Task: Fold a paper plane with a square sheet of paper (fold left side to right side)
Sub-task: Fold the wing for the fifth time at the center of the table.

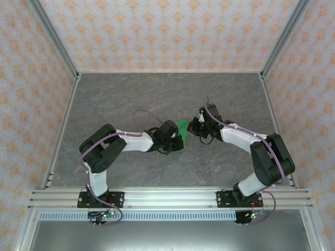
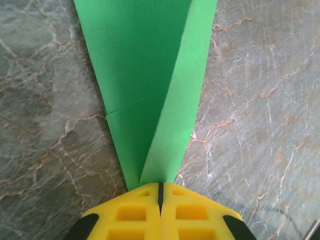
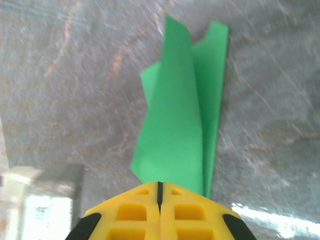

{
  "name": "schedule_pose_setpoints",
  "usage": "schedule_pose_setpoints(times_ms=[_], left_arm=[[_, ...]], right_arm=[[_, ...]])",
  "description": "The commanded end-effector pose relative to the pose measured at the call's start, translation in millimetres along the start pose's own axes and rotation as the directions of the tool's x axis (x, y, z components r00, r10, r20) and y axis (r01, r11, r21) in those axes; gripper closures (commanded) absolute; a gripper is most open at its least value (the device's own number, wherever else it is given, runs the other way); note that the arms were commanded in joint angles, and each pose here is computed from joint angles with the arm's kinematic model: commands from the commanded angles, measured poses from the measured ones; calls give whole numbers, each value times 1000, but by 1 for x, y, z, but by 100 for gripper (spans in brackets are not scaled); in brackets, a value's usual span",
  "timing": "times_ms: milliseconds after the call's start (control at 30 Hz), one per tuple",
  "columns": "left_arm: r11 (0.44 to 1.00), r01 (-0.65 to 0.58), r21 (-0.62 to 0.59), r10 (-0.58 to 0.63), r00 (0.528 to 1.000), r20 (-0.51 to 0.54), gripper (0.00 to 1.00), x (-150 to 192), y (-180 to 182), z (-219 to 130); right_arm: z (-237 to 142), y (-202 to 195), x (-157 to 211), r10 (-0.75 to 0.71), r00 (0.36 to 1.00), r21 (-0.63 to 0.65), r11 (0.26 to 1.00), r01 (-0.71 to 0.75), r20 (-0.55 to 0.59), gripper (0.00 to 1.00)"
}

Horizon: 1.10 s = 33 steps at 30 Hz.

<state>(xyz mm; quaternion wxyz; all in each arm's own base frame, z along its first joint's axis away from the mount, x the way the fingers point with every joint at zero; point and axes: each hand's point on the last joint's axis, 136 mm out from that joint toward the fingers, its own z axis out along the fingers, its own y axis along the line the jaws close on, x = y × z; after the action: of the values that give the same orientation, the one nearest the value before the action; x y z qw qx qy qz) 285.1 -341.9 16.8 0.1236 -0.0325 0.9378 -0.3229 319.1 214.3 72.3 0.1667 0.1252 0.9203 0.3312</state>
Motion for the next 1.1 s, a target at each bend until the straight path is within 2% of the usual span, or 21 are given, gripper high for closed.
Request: schedule_pose_setpoints(times_ms=[0, 433, 1067], left_arm=[[975, 29, -219, -53, 993, -105, 96, 38, 59, 11], [969, 27, -244, -55, 993, -107, 98, 39, 63, 10], [958, 34, -285, -74, 988, -132, 100, 47, 75, 11]], right_arm=[[9, -1, 10, 49, 998, -59, 997, -51, -27, 100], [37, 1, 18, 65, 993, -144, 986, -78, -95, 100], [60, -20, 0, -54, 996, -2, 999, 54, -72, 100]])
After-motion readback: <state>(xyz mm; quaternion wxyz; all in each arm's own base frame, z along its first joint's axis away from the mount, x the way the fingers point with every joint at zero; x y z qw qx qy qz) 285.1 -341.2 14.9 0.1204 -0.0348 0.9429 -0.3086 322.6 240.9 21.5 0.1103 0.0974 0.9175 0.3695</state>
